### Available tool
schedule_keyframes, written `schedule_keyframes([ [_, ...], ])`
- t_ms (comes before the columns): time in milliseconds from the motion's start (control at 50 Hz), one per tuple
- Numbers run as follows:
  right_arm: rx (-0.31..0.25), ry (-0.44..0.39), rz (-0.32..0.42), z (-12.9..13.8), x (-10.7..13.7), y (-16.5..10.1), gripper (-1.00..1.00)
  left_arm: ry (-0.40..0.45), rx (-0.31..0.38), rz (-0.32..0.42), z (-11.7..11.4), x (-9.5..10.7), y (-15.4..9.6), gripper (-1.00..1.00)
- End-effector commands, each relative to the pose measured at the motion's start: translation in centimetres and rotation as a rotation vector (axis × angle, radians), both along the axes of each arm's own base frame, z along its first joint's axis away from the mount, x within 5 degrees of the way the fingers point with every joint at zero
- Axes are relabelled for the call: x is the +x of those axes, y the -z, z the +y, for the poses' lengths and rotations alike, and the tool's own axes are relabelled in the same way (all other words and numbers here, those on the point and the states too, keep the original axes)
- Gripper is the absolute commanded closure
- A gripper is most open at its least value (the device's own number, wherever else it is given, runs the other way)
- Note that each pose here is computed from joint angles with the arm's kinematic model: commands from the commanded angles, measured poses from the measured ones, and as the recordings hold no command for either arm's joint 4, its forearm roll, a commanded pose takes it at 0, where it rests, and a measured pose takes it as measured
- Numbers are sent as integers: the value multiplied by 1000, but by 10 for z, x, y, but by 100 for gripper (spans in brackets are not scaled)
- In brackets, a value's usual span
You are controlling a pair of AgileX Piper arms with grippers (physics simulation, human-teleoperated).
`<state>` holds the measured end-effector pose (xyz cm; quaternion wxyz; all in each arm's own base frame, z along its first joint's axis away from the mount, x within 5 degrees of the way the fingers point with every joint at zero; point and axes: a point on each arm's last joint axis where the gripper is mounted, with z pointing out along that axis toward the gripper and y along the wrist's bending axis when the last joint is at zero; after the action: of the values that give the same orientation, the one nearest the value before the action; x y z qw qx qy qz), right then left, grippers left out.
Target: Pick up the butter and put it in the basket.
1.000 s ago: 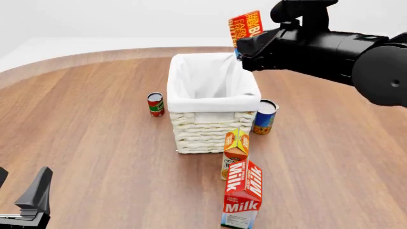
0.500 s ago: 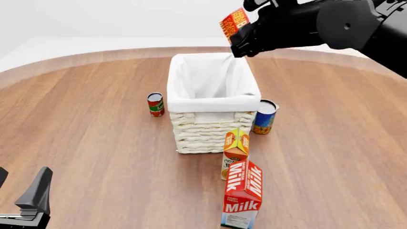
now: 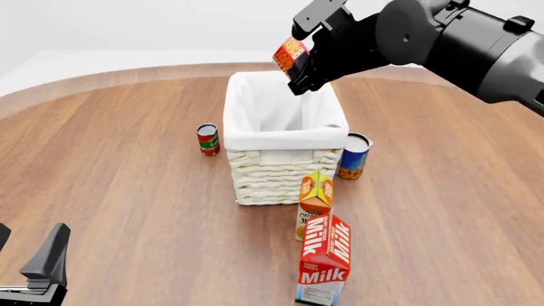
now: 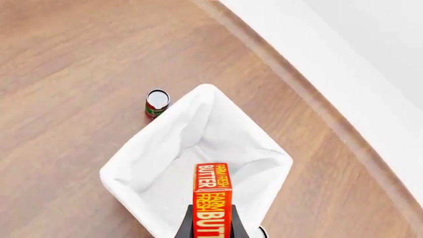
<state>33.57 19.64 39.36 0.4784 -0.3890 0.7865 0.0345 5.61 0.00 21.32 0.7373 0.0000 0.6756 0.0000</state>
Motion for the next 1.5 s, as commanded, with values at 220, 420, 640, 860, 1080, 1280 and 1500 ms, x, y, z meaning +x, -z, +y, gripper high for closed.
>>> schedule_keyframes([
  [220,-28,-13,15,17,26,24,100,0,0,0,0,0,0,-100],
  [420,-37,-4,17,15,34,30,100,0,0,0,0,0,0,-100],
  [640,-40,-1,18,16,40,36,100,0,0,0,0,0,0,-100],
  [860,-61,1,26,16,49,52,100,0,0,0,0,0,0,-100],
  [1080,-67,-4,28,21,57,61,100,0,0,0,0,0,0,-100],
  [1280,-69,-4,34,25,64,69,100,0,0,0,0,0,0,-100],
  [1500,-71,0,35,26,71,74,100,0,0,0,0,0,0,-100],
])
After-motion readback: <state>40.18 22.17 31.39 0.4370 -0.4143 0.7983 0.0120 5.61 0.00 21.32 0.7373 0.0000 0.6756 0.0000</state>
